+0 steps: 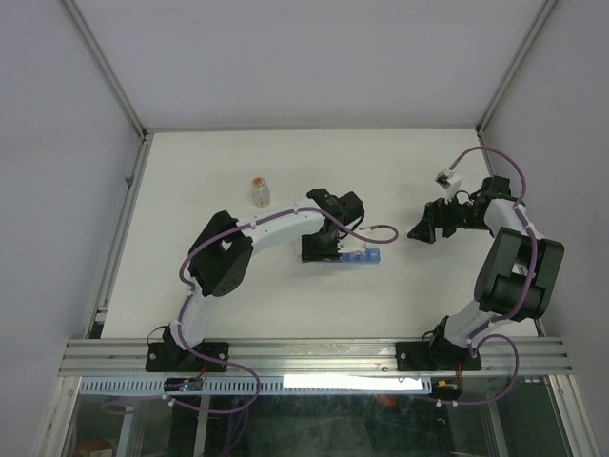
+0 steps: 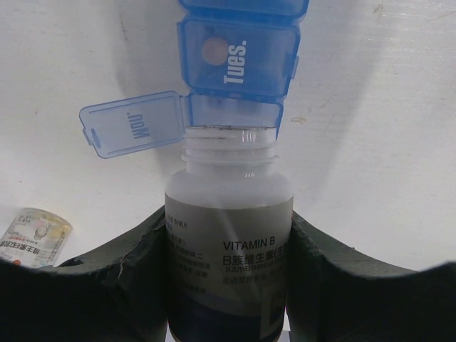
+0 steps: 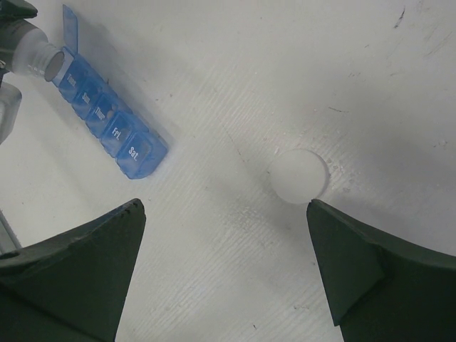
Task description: Sort the pills into containers
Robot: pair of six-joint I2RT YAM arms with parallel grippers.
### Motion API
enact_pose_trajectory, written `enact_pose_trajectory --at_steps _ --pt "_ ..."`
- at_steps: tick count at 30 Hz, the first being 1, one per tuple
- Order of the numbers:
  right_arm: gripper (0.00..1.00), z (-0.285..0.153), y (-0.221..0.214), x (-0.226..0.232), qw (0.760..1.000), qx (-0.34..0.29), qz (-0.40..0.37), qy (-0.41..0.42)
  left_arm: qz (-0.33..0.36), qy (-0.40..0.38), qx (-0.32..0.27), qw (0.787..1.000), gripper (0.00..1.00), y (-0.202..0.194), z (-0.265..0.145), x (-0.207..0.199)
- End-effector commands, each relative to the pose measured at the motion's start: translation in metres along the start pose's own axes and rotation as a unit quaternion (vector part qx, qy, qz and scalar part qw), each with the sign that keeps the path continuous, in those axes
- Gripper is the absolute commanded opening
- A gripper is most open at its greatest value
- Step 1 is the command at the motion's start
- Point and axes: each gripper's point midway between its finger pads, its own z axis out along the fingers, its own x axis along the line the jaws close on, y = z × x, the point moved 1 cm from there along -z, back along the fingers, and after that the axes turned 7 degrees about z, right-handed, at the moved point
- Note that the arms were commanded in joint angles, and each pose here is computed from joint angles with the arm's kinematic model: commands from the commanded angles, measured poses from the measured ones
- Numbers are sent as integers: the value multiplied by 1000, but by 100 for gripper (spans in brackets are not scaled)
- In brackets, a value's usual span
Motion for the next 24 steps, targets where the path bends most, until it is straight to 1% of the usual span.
enact_pose_trajectory --at_steps 1,7,14,16,19,21,24 --pt "100 -8 13 8 999 -25 -25 6 22 28 8 999 0 5 -14 8" --pt "99 -8 14 9 999 -26 -26 7 22 27 13 999 0 4 -12 8" --pt "99 -8 13 9 999 -25 -26 7 17 34 21 999 0 1 -20 8" --pt "100 -8 13 9 999 -25 -26 8 19 34 30 999 0 -1 -19 5" --pt "99 -8 14 9 999 -26 -26 8 19 30 23 999 0 2 -20 3" --pt "99 -9 14 10 999 -26 -26 9 21 28 38 999 0 -6 -15 3" --pt "99 -9 14 10 999 -26 -28 8 14 29 23 999 0 1 -21 3"
